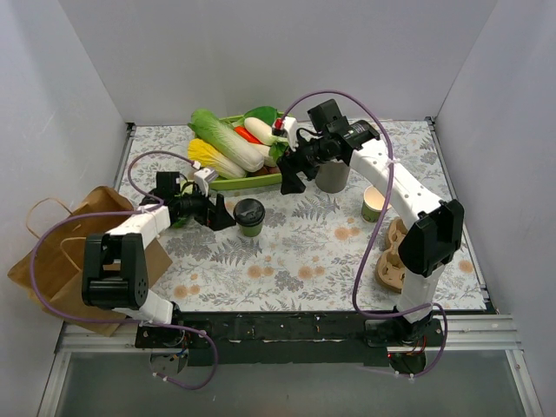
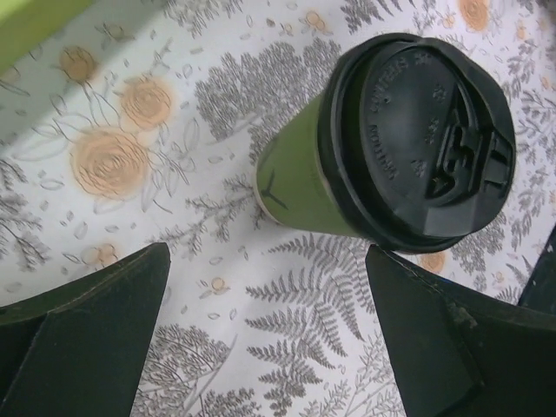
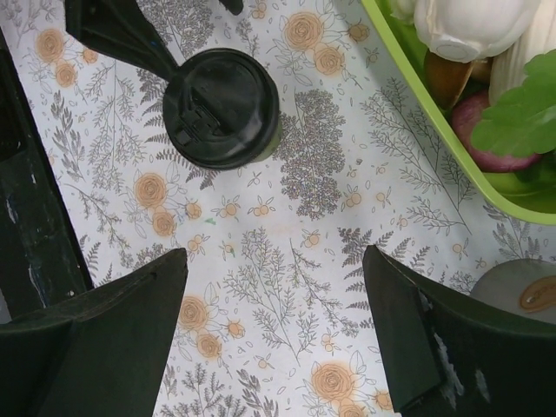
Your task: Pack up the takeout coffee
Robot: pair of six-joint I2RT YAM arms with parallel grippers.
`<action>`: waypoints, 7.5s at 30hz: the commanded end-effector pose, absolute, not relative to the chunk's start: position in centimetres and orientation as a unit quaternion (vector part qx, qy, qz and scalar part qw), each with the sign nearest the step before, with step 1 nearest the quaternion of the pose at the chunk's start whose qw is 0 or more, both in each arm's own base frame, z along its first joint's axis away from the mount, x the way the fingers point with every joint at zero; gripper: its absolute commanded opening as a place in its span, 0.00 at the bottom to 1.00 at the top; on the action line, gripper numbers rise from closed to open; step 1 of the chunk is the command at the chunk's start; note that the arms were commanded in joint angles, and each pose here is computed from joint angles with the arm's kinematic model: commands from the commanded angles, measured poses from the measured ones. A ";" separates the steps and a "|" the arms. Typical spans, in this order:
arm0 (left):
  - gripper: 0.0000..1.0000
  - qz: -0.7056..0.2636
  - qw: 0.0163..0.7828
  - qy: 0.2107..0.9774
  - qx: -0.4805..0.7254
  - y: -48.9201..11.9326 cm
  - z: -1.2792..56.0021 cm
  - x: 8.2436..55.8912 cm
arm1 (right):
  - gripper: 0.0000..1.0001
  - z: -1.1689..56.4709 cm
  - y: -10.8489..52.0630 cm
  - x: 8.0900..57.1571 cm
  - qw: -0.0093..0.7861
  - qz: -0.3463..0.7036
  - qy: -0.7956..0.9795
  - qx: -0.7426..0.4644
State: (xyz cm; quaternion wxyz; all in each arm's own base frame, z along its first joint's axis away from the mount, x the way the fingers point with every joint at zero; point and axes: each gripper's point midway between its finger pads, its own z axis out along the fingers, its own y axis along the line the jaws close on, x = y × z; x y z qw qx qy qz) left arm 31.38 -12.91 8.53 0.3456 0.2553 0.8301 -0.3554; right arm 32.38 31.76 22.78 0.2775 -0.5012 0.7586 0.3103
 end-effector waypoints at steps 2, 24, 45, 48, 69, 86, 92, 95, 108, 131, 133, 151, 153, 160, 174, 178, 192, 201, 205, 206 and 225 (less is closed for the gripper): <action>0.98 -0.308 0.425 0.817 0.240 -12.6 12.7 37.2 | 0.90 25.8 30.9 32.6 0.318 0.301 0.749 -0.498; 0.98 -0.325 0.486 0.794 0.165 -20.0 21.6 44.8 | 0.90 29.7 28.5 36.3 0.383 0.296 0.749 -0.452; 0.98 -0.250 0.400 0.807 0.356 -21.7 17.0 31.3 | 0.91 30.3 24.5 38.6 0.409 0.274 0.765 -0.415; 0.98 -0.244 0.380 0.814 0.365 -22.1 15.4 31.3 | 0.91 30.1 24.1 38.4 0.408 0.271 0.766 -0.416; 0.97 -0.240 0.373 0.816 0.370 -22.4 15.3 31.6 | 0.91 29.4 23.3 38.3 0.400 0.277 0.769 -0.414; 0.97 -0.266 0.325 0.642 0.641 -26.0 16.0 26.0 | 0.91 30.4 22.8 39.1 0.416 0.263 0.771 -0.403; 0.93 -0.183 0.235 0.606 0.738 -25.2 10.6 25.9 | 0.91 32.3 16.6 42.7 0.463 0.176 0.810 -0.315; 0.90 -0.150 0.214 0.586 0.767 -25.6 9.0 26.3 | 0.91 32.2 14.4 43.3 0.465 0.169 0.821 -0.286; 0.83 -0.039 0.163 0.564 0.808 -23.6 5.2 28.9 | 0.91 31.3 13.3 42.5 0.455 0.182 0.826 -0.278; 0.71 0.090 0.112 0.585 0.799 -15.9 3.8 34.2 | 0.90 30.5 13.8 42.8 0.444 0.203 0.827 -0.277; 0.70 0.097 0.116 0.590 0.793 -15.5 3.8 35.0 | 0.90 30.3 13.9 42.7 0.442 0.204 0.829 -0.277; 0.77 -0.009 0.185 0.601 0.778 -19.6 6.6 34.2 | 0.90 30.2 13.6 42.5 0.442 0.196 0.831 -0.275; 0.80 -0.088 0.214 0.582 0.779 -22.6 9.1 30.9 | 0.90 29.9 13.5 42.5 0.439 0.193 0.834 -0.273; 0.86 -0.262 0.387 0.646 0.603 -30.7 26.1 28.7 | 0.96 29.8 14.1 41.7 0.430 0.215 0.831 -0.280; 0.97 0.164 0.606 0.734 0.259 -5.1 48.5 33.1 | 0.98 30.9 22.9 38.4 0.377 0.368 0.770 -0.359; 0.96 0.204 0.546 0.785 0.212 -1.3 48.6 29.0 | 0.98 33.2 25.0 37.6 0.388 0.391 0.744 -0.378; 0.93 0.262 0.408 0.861 0.153 5.4 38.4 21.4 | 0.98 29.5 26.2 35.0 0.321 0.429 0.762 -0.362; 0.98 0.279 0.439 0.847 0.104 6.3 41.3 24.2 | 0.84 34.4 31.6 30.0 0.322 0.513 0.611 -0.510; 0.98 0.249 0.523 0.814 0.032 5.6 44.7 29.4 | 0.84 35.5 36.1 28.0 0.333 0.505 0.547 -0.579; 0.98 0.231 0.536 0.812 0.027 5.0 45.2 30.4 | 0.83 34.7 37.5 28.2 0.321 0.513 0.544 -0.581; 0.98 0.082 0.617 0.782 -0.016 1.2 48.4 34.7 | 0.83 33.6 57.3 17.6 0.359 0.641 0.387 -0.557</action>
